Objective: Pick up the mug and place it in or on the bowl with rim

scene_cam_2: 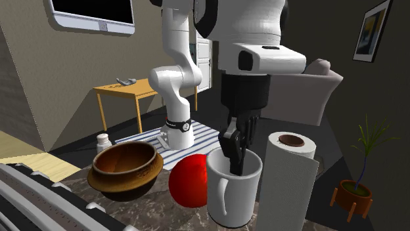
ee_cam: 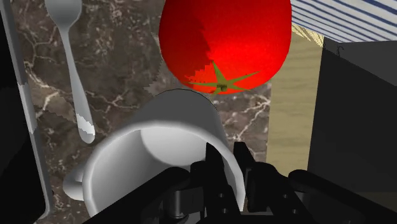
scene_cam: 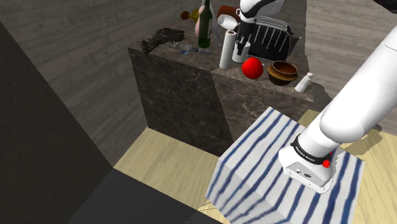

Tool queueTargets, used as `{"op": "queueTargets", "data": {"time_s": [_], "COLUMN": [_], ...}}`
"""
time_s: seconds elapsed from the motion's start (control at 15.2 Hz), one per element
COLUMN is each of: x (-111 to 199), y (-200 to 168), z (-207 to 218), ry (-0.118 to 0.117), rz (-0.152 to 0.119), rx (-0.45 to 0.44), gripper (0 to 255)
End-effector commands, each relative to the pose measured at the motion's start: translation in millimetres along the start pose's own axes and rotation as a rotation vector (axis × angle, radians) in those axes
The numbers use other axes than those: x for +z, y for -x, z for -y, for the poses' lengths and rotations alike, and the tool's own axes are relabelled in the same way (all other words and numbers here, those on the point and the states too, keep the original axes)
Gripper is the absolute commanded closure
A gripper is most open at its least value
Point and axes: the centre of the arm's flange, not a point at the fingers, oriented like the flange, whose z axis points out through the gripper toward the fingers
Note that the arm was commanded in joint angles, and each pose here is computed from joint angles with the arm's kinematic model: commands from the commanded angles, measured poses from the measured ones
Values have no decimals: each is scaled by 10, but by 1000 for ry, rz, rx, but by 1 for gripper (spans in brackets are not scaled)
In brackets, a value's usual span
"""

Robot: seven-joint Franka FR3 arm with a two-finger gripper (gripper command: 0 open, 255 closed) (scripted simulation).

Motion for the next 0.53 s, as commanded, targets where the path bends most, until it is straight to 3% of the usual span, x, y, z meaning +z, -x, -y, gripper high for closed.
{"op": "queueTargets", "data": {"time_s": [0.0,0.46], "x": [-120,-489], "y": [-3,-7], "z": [-12,-32], "ry": [0,0], "rz": [0,0], "rx": [0,0], "gripper": [255,255]}}
